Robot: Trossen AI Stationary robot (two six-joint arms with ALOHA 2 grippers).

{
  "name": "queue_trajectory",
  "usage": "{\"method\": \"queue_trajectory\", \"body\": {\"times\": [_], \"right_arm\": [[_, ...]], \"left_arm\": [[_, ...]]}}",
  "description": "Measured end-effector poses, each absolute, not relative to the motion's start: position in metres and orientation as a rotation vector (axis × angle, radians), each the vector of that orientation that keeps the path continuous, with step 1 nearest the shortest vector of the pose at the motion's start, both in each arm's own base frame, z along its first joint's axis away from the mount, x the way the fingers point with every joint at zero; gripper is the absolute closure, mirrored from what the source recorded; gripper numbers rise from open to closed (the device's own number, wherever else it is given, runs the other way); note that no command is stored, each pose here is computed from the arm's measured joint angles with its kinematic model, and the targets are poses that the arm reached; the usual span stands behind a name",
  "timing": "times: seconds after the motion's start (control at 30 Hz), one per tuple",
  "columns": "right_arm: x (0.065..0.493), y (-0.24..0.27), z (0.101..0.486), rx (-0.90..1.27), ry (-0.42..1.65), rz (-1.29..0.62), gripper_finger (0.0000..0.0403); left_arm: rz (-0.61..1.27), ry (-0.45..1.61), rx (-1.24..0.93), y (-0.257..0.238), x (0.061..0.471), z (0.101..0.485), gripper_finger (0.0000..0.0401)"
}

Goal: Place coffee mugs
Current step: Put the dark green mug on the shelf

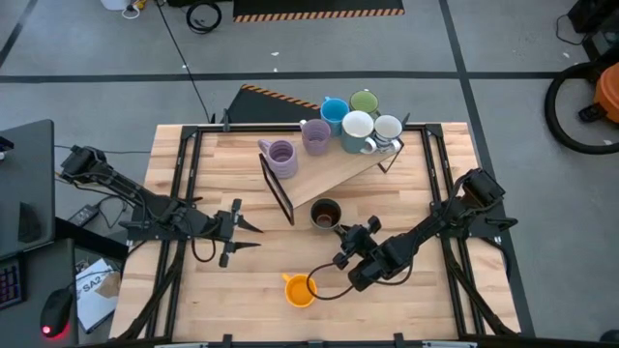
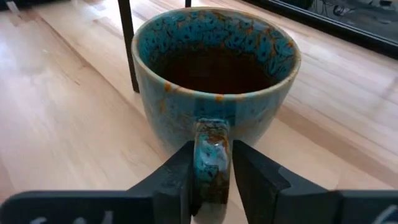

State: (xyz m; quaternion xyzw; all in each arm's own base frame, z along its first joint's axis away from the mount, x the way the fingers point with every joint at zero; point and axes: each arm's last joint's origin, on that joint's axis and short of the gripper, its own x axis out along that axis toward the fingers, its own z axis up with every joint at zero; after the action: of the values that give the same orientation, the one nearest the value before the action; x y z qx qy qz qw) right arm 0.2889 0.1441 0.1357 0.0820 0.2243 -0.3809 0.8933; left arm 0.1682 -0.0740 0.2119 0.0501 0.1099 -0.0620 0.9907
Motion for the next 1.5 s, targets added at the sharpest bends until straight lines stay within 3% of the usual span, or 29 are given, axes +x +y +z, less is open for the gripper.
{"method": "queue_trajectory", "body": {"times": [0.23, 0.9, 1.5], "right_arm": [[0.289, 0.144, 0.137, 0.136, 0.483, -0.777, 0.0345], [0.282, 0.146, 0.158, 0.069, 0.459, -0.748, 0.034], [0.249, 0.155, 0.217, 0.014, 0.32, -0.703, 0.0347]], "left_arm": [[-0.124, 0.222, 0.088, -0.074, 0.168, 0.212, 0.0235], [-0.122, 0.239, 0.086, -0.074, 0.168, 0.21, 0.0235], [-0.122, 0.246, 0.085, -0.074, 0.168, 0.209, 0.0235]]}}
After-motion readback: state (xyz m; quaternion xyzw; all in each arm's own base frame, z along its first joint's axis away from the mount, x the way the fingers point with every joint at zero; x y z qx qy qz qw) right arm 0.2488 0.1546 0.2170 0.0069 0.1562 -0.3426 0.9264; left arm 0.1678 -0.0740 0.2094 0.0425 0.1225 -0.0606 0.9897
